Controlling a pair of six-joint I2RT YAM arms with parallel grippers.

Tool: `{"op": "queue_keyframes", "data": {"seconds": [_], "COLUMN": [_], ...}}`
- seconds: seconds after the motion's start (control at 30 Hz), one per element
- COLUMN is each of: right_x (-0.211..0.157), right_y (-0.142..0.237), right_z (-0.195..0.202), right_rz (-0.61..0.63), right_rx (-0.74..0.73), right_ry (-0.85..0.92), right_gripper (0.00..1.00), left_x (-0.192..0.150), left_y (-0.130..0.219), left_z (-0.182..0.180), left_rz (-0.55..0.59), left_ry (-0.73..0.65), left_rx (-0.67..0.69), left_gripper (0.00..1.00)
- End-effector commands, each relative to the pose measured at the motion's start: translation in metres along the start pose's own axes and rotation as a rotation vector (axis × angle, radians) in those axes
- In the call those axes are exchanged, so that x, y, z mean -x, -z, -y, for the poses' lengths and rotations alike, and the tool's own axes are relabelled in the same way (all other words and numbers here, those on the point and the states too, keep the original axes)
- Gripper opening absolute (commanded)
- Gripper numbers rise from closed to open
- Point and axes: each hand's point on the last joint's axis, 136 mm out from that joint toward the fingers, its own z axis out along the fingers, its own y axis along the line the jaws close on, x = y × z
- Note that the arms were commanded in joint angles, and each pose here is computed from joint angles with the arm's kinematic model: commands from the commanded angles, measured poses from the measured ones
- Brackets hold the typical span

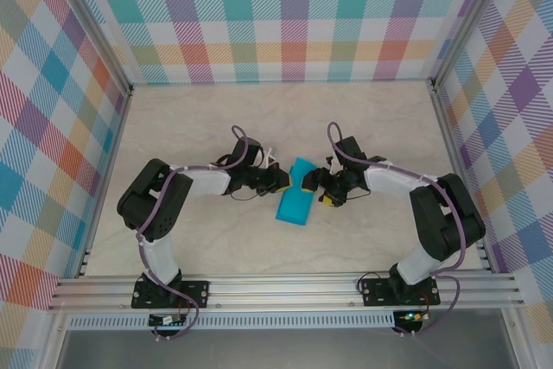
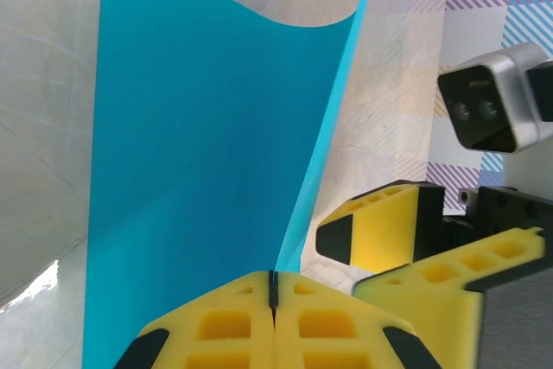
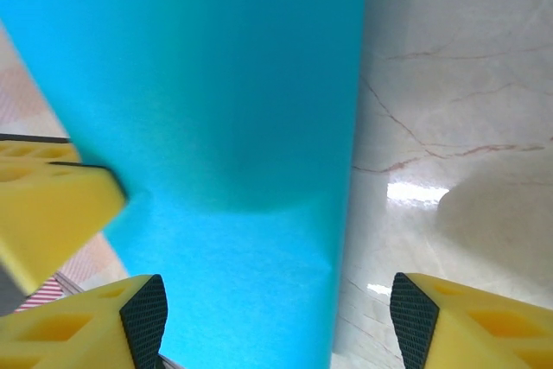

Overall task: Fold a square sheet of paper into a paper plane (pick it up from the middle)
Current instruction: First fold in half a square sheet of paper at the center of the table.

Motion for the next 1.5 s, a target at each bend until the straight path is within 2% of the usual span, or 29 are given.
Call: {"op": "queue_keyframes", "data": {"seconds": [0.0,0.1,0.27,0.5,0.73,1.13,1.23,1.47], "right_x": [0.0,0.001,0.003,0.001,-0.001,0.001,0.002,0.002], "right_y": [0.003,0.002,0.0,0.002,-0.007,-0.022,-0.025,-0.019], "right_z": [-0.011,-0.012,-0.005,0.005,0.0,-0.006,-0.006,-0.012], "right_rz": [0.004,0.013,0.024,0.047,0.012,-0.028,-0.03,-0.002], "right_rx": [0.069,0.086,0.05,0.015,0.053,0.058,0.052,0.086], "right_ry": [-0.003,-0.004,-0.018,-0.03,-0.032,-0.014,-0.015,-0.011], "right_gripper": [0.72,0.72,0.72,0.71,0.65,0.62,0.59,0.65], "left_x": [-0.001,-0.002,-0.002,-0.002,0.0,0.002,0.0,-0.006], "left_y": [-0.007,-0.009,-0.008,-0.001,-0.001,-0.006,-0.009,-0.012], "left_z": [0.016,0.02,0.002,-0.006,-0.012,-0.006,0.001,0.008], "left_rz": [-0.023,-0.034,-0.018,-0.01,-0.003,-0.018,-0.037,-0.067], "left_ry": [-0.02,-0.015,0.009,-0.004,0.003,0.001,0.005,0.047], "left_rx": [-0.076,-0.104,-0.008,0.075,0.103,0.075,0.024,-0.043], "left_gripper": [0.01,0.01,0.01,0.01,0.02,0.04,0.05,0.03]}}
